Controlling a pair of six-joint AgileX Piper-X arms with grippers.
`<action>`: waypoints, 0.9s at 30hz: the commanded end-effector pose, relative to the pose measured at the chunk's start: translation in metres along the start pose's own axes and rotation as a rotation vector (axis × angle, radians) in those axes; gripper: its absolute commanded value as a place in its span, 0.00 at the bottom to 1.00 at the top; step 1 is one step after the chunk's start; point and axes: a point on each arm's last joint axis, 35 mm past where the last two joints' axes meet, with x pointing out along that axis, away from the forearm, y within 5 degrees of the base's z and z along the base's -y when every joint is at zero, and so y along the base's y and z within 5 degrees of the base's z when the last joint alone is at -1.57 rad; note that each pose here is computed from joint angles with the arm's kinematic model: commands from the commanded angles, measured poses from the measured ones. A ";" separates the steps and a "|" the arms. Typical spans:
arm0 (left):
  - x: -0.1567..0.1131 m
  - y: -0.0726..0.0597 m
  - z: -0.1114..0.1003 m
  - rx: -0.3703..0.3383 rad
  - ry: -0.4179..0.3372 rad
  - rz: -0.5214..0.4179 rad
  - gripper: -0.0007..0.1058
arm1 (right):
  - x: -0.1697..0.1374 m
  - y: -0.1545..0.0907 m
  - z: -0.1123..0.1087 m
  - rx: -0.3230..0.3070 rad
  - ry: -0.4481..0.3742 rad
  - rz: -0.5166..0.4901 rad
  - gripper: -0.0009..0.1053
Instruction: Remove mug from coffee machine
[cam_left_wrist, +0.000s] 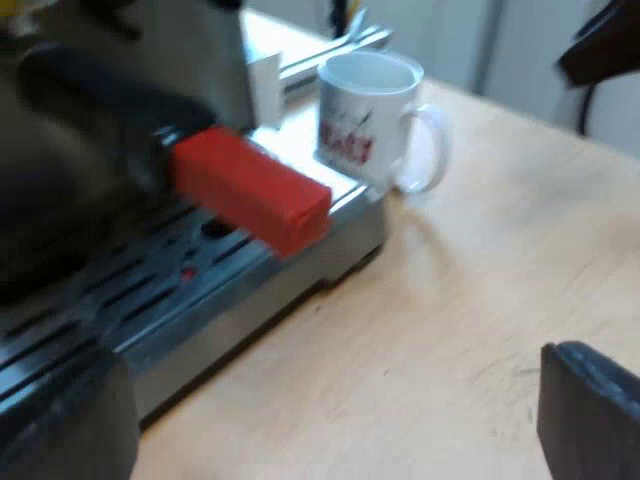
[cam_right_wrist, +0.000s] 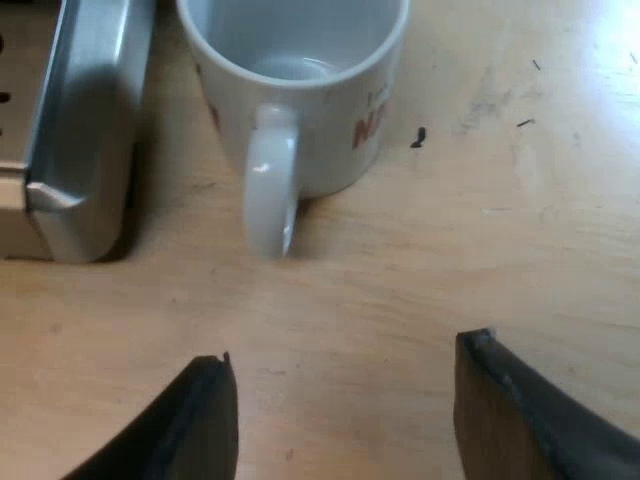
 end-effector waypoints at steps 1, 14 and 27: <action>-0.003 -0.002 0.005 -0.019 0.010 0.020 0.77 | -0.012 -0.001 0.006 -0.008 0.004 0.078 0.48; -0.008 -0.010 0.015 -0.065 0.003 -0.105 0.77 | -0.058 -0.015 0.041 -0.084 -0.074 0.204 0.48; -0.027 -0.013 0.059 -0.204 -0.052 0.159 0.78 | -0.052 -0.023 0.089 -0.011 -0.086 0.190 0.48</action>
